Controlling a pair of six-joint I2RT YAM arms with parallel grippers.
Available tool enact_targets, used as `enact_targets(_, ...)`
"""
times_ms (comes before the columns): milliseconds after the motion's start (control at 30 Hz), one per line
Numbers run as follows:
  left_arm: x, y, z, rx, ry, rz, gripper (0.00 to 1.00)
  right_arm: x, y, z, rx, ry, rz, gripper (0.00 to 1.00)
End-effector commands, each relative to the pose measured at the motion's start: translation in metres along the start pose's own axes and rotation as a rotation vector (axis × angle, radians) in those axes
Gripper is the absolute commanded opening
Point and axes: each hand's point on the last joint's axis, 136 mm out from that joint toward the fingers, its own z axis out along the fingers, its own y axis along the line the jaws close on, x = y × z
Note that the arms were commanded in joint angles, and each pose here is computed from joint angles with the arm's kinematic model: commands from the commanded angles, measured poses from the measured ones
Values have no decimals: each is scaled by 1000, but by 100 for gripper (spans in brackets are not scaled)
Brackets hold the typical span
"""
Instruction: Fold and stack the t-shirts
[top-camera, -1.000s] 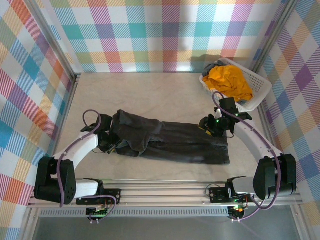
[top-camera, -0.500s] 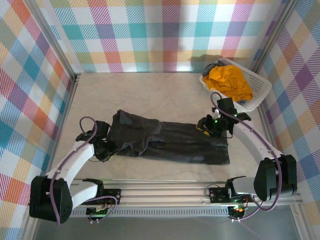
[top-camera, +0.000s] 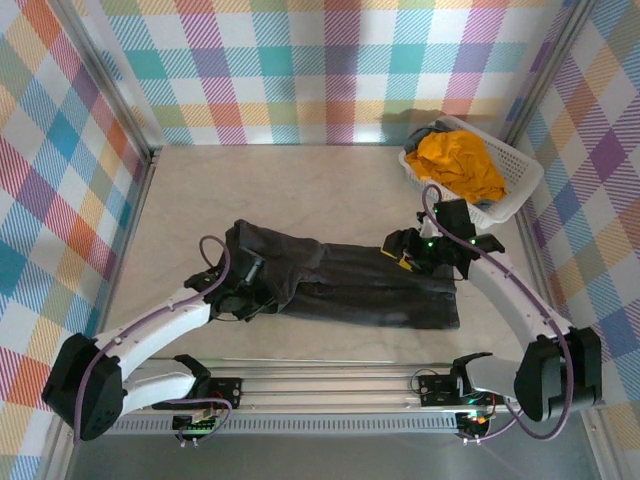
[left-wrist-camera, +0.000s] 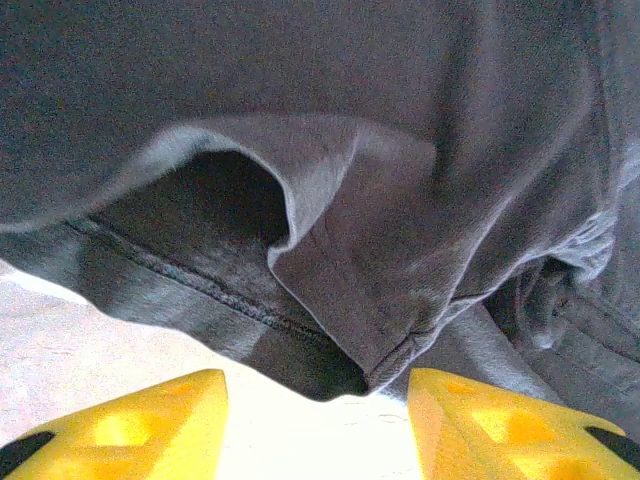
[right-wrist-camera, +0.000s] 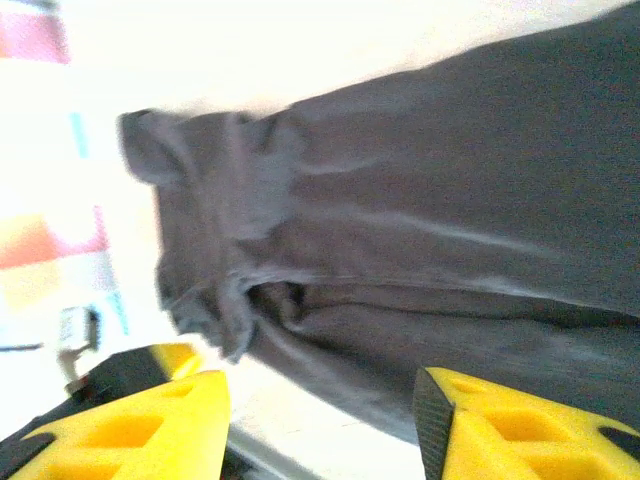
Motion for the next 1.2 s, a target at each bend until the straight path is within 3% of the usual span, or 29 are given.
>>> enact_targets(0,-5,-11,8,47,-58,-71,49,11,40,-7,-207,36,-33,54)
enact_targets(433,3,-21,29,71,-45,-81,36,31,38,-10,-221,39,-20,54)
enact_targets(767,18,-28,17,55,-53,-60,0,29,35,-10,-201,35,-25,53)
enact_targets(1167,38,-32,7,-6,-108,-97,0,30,34,-10,-197,35,-24,52)
